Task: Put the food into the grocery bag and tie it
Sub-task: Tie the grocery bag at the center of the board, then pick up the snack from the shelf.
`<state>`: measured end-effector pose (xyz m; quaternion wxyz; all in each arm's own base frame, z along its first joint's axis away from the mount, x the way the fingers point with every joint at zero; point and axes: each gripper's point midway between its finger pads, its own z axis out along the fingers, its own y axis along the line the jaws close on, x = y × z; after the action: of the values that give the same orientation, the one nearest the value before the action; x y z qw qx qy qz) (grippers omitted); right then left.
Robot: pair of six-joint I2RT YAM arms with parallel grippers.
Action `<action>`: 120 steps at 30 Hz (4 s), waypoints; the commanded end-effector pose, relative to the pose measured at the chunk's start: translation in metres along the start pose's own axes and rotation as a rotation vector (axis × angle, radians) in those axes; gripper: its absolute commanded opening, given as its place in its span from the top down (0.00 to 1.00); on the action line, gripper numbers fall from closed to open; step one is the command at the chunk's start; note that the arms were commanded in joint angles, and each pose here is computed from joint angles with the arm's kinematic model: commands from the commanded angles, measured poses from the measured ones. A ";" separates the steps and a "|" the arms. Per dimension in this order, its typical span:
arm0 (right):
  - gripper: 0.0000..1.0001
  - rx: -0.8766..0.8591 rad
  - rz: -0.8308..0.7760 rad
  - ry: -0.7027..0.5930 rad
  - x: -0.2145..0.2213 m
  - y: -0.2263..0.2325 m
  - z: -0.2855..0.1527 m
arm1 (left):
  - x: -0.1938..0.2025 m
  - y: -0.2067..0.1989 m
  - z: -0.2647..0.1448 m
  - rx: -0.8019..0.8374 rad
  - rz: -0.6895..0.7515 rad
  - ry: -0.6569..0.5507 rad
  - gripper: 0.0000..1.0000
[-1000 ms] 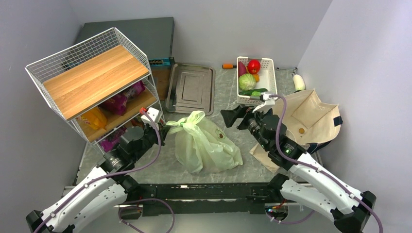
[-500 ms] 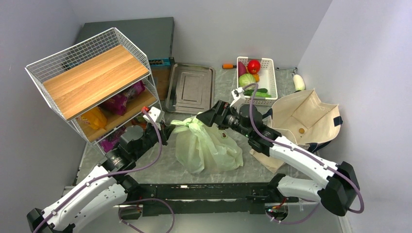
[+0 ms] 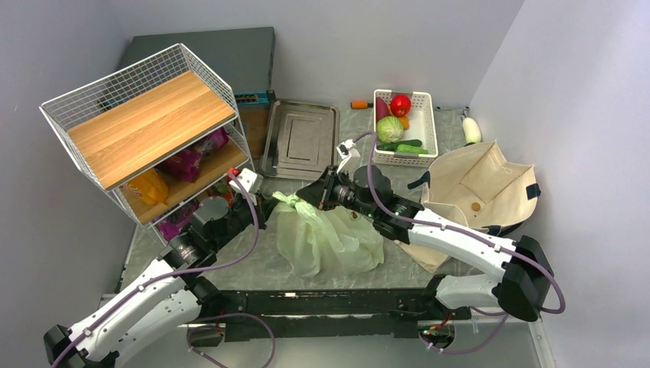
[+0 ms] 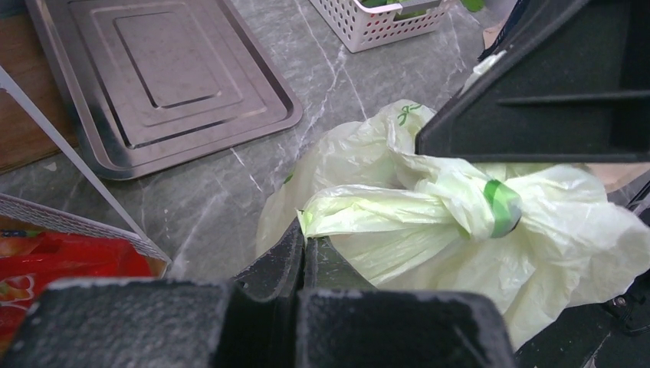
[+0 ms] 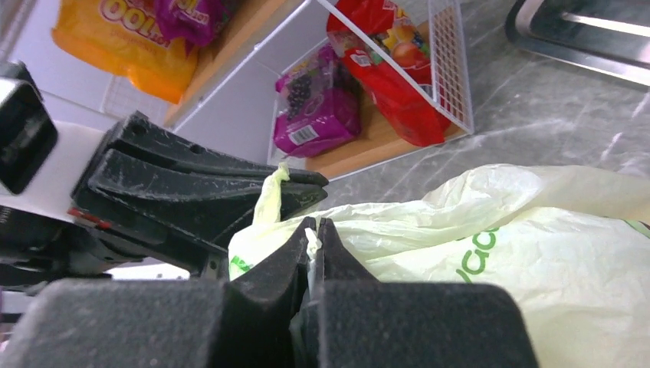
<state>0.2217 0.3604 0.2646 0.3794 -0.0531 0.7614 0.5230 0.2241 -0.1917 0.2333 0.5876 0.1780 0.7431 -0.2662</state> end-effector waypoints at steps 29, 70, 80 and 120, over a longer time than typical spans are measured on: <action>1.00 1.061 -0.874 -0.043 -0.047 -0.124 -0.143 | 0.023 0.042 -0.041 -0.235 -0.041 0.068 1.00; 0.55 0.737 -0.687 -0.067 -0.077 -0.082 -0.130 | 0.009 0.032 -0.040 -0.230 -0.103 0.118 0.56; 0.32 0.583 -0.703 -0.144 -0.110 -0.024 -0.118 | -0.044 0.011 -0.063 -0.131 -0.046 0.071 0.01; 0.19 0.318 -0.609 -0.118 -0.079 0.003 -0.094 | -0.098 0.120 -0.104 -0.798 0.381 0.176 0.09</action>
<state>0.2293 0.2646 0.3187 0.5456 -0.2101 0.7728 0.2469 0.2280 -0.0424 0.3108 0.5867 0.0977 0.7971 0.1042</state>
